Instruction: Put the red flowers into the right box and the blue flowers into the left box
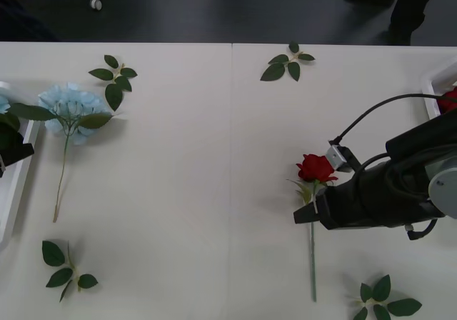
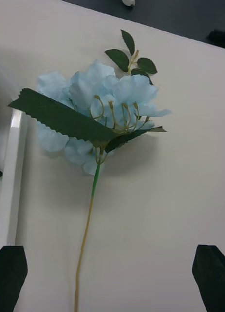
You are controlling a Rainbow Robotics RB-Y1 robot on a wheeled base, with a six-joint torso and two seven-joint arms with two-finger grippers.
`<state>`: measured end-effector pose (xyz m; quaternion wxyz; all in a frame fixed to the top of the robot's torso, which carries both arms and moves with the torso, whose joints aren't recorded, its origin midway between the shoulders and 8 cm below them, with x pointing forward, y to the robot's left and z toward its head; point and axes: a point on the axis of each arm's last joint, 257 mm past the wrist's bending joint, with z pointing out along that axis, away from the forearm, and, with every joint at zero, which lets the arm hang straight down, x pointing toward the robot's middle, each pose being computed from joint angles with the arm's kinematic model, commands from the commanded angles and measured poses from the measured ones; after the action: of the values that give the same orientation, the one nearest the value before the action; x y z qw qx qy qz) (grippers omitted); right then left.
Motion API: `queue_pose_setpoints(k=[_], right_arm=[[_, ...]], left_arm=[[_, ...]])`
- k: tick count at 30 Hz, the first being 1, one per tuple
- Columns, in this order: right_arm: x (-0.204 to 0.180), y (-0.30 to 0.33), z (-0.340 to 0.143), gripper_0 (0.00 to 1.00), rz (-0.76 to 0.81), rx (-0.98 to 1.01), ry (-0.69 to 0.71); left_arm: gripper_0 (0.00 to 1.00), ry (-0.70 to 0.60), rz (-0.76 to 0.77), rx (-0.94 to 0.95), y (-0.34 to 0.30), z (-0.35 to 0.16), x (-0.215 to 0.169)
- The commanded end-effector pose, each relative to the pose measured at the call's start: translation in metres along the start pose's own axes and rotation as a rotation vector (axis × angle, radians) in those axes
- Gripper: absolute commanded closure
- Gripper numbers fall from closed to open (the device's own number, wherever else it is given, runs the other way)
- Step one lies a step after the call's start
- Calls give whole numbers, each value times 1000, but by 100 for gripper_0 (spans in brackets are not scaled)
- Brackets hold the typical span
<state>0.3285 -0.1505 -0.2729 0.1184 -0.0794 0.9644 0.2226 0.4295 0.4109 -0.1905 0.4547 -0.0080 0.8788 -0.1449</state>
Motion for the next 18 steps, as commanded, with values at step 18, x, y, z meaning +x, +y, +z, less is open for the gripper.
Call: queue_pose_setpoints(k=[18], right_arm=[[13,-50,30,0,179,205,15]], left_arm=[[0,112,-50,-220,-5,59,4]])
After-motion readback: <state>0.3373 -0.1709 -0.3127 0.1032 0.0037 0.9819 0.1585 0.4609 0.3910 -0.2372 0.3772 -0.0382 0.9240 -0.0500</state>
